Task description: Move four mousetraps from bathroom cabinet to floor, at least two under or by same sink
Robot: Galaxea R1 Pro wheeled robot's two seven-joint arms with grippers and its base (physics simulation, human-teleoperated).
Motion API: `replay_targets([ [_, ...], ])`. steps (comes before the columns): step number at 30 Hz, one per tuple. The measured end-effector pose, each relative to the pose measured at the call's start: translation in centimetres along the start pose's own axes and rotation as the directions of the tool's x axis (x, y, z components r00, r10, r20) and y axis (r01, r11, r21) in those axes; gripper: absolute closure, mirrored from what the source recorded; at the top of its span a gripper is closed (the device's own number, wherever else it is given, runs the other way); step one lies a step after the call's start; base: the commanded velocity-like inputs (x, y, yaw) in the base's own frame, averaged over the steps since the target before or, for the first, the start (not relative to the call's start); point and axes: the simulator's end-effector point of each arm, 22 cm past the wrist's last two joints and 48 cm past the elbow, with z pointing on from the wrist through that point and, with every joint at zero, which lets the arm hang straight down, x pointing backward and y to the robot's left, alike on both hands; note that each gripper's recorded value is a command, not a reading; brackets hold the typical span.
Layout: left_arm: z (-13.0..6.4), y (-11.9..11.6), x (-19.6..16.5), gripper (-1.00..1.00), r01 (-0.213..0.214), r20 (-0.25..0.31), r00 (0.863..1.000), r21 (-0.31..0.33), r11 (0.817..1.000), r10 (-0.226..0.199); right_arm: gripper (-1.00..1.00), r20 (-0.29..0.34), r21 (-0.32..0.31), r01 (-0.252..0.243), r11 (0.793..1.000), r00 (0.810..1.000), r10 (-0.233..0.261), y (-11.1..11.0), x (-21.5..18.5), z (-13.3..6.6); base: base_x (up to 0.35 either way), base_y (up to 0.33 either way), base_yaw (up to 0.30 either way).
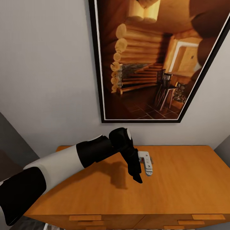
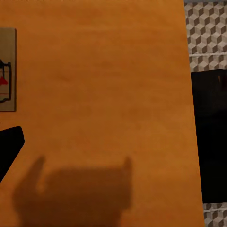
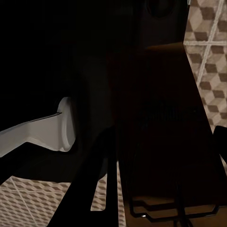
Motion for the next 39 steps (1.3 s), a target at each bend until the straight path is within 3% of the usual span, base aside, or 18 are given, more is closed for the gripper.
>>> replay_targets([
  [18, 0.01, -0.04, -0.07, -1.00, 0.000, 0.001, 1.000, 0.001, 1.000, 0.000, 1.00, -0.001, -0.001, 0.000, 1.000, 1.000, 0.000, 0.04, 0.10, 0.01, 0.007, 0.000, 0.000],
  [29, 0.05, -0.08, -0.08, -1.00, -0.001, -0.001, 1.000, 0.001, 1.000, 0.001, 1.00, -0.002, -0.002, 0.000, 1.000, 1.000, 0.000, 0.12, 0.23, 0.01, 0.240, -0.008, 0.000],
  [39, 0.11, -0.07, -0.04, -1.00, -0.001, -0.002, 1.000, 0.002, 1.000, 0.001, 1.00, -0.003, -0.004, 0.001, 1.000, 1.000, -0.001, 0.17, 0.23, 0.02, 0.045, -0.004, 0.000],
])
